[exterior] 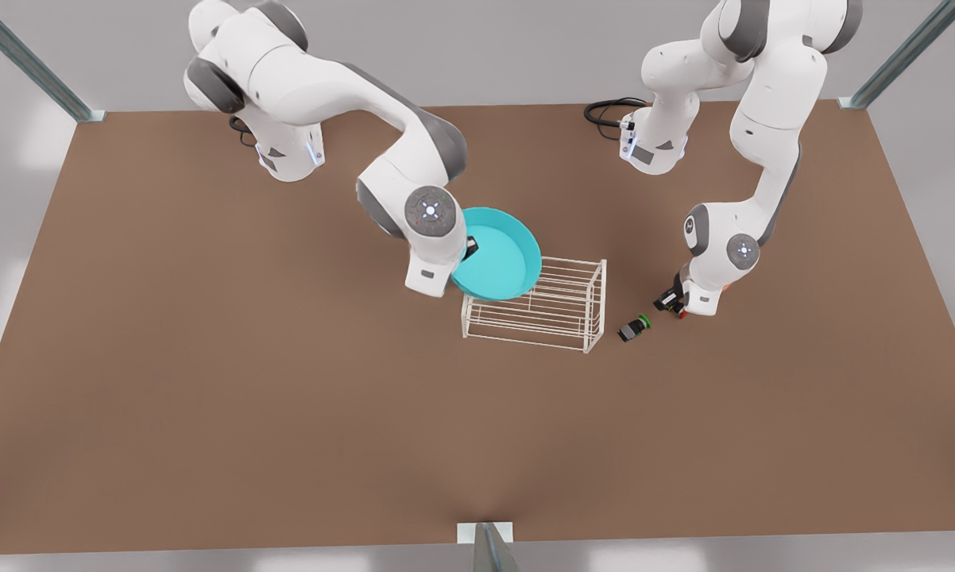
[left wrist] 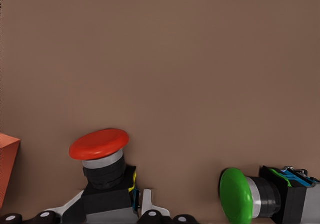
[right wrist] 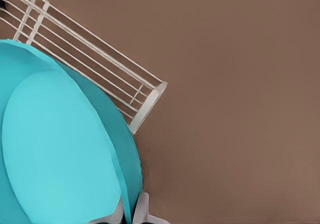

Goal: Place the plate on the shelf with right arm and place the red button switch in the plate with left arm

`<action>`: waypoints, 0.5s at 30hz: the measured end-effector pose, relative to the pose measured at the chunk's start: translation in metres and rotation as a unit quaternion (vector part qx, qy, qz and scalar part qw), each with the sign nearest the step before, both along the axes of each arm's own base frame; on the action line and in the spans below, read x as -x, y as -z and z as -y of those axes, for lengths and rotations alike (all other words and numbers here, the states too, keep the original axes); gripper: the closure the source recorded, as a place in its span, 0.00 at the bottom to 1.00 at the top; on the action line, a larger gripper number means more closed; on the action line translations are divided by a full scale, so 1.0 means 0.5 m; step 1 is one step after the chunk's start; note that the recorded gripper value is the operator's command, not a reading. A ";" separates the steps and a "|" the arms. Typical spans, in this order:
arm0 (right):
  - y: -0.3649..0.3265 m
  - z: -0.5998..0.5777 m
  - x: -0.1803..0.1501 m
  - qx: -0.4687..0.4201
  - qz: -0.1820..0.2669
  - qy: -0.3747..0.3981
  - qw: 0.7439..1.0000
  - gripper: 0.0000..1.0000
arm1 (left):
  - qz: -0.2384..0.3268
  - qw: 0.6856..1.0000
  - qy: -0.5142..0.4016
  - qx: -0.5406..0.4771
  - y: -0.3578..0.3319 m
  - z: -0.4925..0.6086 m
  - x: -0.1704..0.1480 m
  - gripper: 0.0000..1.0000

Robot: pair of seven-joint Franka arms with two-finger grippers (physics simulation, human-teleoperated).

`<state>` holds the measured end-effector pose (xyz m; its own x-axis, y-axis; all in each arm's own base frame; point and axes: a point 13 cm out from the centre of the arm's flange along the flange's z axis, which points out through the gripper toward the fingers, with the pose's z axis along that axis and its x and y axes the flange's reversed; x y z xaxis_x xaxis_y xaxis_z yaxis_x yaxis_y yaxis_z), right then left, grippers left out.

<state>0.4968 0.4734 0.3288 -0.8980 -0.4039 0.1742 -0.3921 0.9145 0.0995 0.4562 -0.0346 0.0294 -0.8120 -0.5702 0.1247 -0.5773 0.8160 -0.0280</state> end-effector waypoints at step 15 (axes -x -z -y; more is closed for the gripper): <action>0.042 -0.152 0.029 -0.012 0.021 0.229 0.973 0.00 | 0.029 0.999 -0.021 -0.010 -0.111 -0.008 -0.042 0.86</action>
